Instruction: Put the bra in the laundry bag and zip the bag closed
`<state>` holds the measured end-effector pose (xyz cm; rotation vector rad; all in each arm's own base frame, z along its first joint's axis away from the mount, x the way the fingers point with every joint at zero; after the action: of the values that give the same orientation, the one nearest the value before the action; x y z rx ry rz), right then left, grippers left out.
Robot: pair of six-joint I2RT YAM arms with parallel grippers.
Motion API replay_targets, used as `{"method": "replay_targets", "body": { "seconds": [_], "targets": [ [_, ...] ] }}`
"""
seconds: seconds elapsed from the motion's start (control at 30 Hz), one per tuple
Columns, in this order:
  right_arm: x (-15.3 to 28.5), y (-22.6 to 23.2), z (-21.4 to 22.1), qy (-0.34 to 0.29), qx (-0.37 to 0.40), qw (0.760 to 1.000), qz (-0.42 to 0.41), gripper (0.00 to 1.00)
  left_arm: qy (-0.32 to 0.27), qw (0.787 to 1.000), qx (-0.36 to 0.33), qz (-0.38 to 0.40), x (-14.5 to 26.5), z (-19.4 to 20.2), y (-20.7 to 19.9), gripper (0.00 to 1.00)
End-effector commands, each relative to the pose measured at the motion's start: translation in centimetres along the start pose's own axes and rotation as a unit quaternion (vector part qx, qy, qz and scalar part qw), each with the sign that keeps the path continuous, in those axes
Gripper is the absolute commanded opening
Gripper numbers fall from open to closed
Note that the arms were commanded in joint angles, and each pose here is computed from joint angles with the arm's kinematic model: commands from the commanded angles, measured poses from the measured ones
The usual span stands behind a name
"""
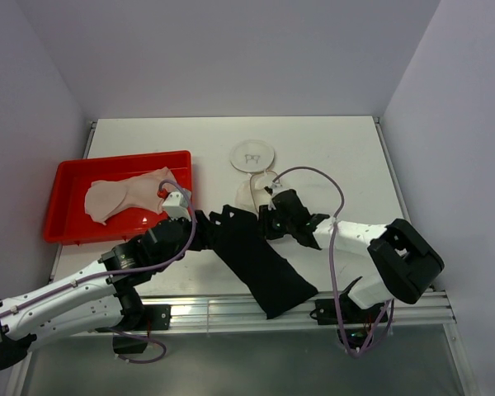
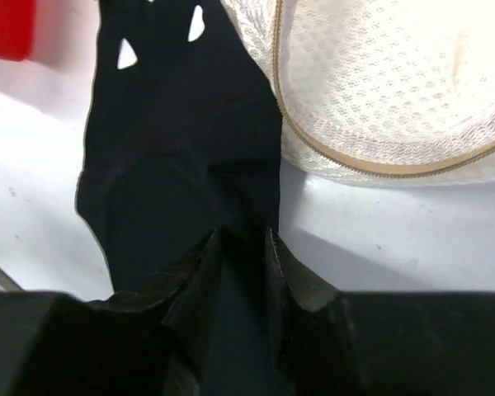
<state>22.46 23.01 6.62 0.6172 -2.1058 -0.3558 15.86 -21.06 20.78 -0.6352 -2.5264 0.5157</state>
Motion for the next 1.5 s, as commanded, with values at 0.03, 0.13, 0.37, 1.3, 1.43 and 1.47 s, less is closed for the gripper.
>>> {"method": "replay_targets", "body": {
  "seconds": [0.03,0.13,0.37,1.3,1.43,1.47],
  "targets": [
    [0.7,0.8,-1.1,-0.036,-0.012,0.999,-0.026,0.49,-0.020,1.000,0.013,0.016,0.1,-1.0,-0.6,0.63],
    [0.3,0.2,-0.7,-0.020,-0.011,1.000,-0.012,0.69,-0.019,1.000,0.010,0.022,-0.1,-1.0,-0.9,0.63],
    [0.4,0.9,-0.2,-0.010,-0.022,0.998,-0.064,0.59,-0.018,0.999,0.012,0.023,-0.1,-0.8,-0.8,0.63],
    [14.0,8.1,-10.6,-0.250,-0.041,0.950,-0.181,0.00,-0.013,0.992,0.002,0.127,1.2,-1.9,-3.9,0.85],
    [15.5,9.2,-12.2,-0.282,-0.053,0.937,-0.200,0.00,0.004,0.987,-0.010,0.158,1.3,-0.7,-4.3,0.92],
    [15.8,9.6,-12.4,-0.285,-0.062,0.933,-0.212,0.00,-0.002,0.986,-0.009,0.164,1.2,-0.9,-4.4,0.93]
  ]
}}
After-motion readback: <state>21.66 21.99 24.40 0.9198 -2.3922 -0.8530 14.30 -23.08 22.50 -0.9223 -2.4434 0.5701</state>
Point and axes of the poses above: each gripper's point midway between its finger pads, its own x axis back along the fingers, its own y axis along the line the jaws close on, z = x × y, the point moved 4 cm from there along x, back along the fingers, and after that the axes turned 4 degrees about -x, right-handed, at the moved point
